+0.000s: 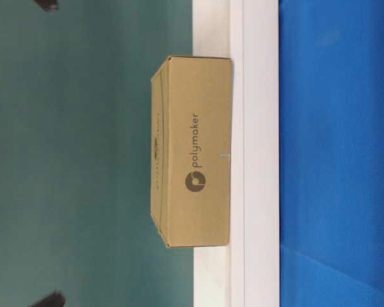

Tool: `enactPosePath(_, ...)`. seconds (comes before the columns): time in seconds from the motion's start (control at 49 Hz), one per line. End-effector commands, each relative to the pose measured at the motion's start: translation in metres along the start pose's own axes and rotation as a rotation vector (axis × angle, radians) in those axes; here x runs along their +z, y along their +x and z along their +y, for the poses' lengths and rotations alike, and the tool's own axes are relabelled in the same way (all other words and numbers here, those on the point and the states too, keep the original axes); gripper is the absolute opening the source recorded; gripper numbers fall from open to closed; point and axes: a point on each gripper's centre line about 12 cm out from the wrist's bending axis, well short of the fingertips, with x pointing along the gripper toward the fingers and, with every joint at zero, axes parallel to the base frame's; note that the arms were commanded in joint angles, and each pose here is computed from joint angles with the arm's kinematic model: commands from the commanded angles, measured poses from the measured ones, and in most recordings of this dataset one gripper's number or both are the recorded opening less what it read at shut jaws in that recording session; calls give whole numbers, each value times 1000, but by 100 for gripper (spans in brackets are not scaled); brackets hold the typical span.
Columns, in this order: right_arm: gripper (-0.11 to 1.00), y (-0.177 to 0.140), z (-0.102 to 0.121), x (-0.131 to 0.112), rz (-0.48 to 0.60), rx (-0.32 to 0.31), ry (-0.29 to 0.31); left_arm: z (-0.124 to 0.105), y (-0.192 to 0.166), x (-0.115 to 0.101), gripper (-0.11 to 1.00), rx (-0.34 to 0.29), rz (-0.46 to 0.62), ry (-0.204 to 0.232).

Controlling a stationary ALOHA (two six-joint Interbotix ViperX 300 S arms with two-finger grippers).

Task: Place the cardboard box on the stand after clamping it between your arms.

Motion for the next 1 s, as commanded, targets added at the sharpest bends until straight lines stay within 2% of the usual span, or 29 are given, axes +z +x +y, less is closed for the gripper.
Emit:
enactPosePath(0.0, 99, -2, 11, 2, -25, 34, -5, -7, -12, 7, 83, -22, -52, 7)
enactPosePath(0.122, 99, 4, 15, -15, 10, 49, -31, -9, -18, 4, 83, -29, -64, 9)
enactPosePath(0.224, 99, 3, 14, -21, -13, 35, -36, -10, -20, 2, 83, -34, -69, 1)
enactPosePath(0.387, 99, -5, 12, -23, -69, 24, -40, -14, -17, 0, 83, -47, -97, -27)
enactPosePath(0.571, 99, -12, 12, -24, -86, 26, -40, -15, -18, -1, 83, -51, -138, -46)
enactPosePath(0.979, 99, -13, 10, -32, -74, 22, -38, -15, -30, -2, 82, -49, -170, -49)
